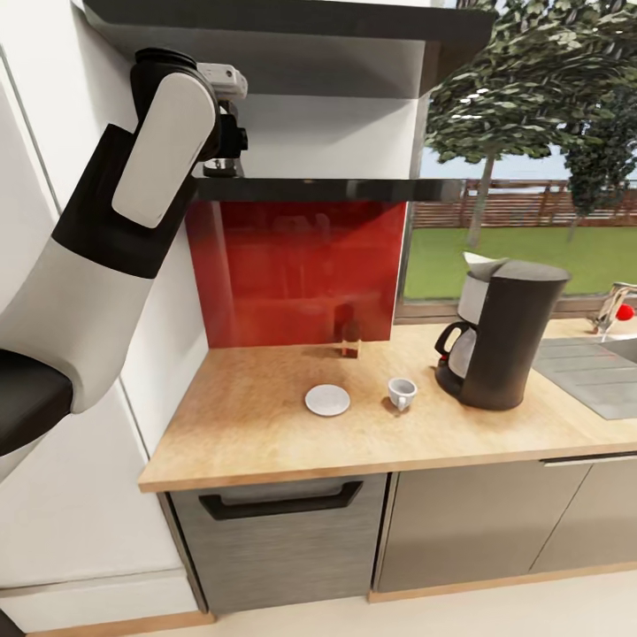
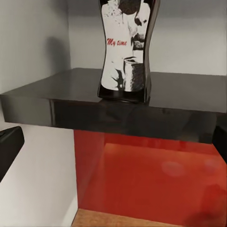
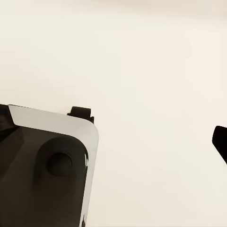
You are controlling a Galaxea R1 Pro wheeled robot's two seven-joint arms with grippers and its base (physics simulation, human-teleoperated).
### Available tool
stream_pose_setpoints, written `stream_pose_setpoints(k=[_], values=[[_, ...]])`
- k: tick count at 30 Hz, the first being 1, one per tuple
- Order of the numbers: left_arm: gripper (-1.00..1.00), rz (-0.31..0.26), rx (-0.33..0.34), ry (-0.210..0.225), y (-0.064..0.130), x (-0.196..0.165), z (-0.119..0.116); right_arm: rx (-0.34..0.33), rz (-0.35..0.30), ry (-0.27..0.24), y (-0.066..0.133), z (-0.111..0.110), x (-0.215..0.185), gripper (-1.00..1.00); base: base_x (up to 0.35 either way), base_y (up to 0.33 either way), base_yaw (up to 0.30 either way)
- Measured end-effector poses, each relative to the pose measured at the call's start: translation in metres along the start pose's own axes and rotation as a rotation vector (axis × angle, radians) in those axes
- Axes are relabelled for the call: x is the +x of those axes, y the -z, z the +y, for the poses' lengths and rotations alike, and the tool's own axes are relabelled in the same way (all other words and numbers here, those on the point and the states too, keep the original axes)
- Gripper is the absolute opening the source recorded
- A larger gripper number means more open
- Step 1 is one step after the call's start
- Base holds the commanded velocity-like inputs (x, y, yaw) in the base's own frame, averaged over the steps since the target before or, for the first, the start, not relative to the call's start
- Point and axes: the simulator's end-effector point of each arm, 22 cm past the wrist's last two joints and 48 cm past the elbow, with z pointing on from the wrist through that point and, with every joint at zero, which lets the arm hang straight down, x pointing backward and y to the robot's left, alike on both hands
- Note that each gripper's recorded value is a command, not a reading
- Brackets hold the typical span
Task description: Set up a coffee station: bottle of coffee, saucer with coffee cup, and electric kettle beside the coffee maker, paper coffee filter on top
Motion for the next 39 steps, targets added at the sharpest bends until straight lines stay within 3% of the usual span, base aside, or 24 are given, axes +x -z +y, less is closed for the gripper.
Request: stream_pose_setpoints(k=[13, 17, 19, 26, 30, 39], values=[[1.0, 0.0, 0.01, 0.002, 0.001, 0.0, -0.003, -0.001, 0.0, 0.0, 0.0, 0.001, 0.0, 1.0, 0.013, 0.0, 0.0], [1.0, 0.027, 0.049, -0.01, -0.003, 0.009, -0.019, 0.0, 0.0, 0.0, 0.0, 0.0, 0.0, 1.0, 0.0, 0.0, 0.0], [1.0, 0.06, 0.109, -0.017, -0.007, 0.019, -0.04, 0.0, 0.0, 0.0, 0.0, 0.0, 0.0, 1.0, 0.0, 0.0, 0.0], [1.0, 0.104, 0.14, -0.02, -0.017, 0.028, -0.049, 0.0, 0.0, -0.001, 0.0, 0.0, 0.0, 1.0, 0.0, 0.0, 0.0], [1.0, 0.094, 0.179, 0.026, -0.024, 0.004, -0.054, 0.0, 0.0, -0.001, 0.0, 0.0, 0.0, 1.0, 0.0, 0.0, 0.0], [1.0, 0.083, 0.188, 0.041, -0.025, -0.003, -0.055, 0.0, 0.0, -0.001, 0.0, 0.0, 0.0, 1.0, 0.0, 0.0, 0.0]])
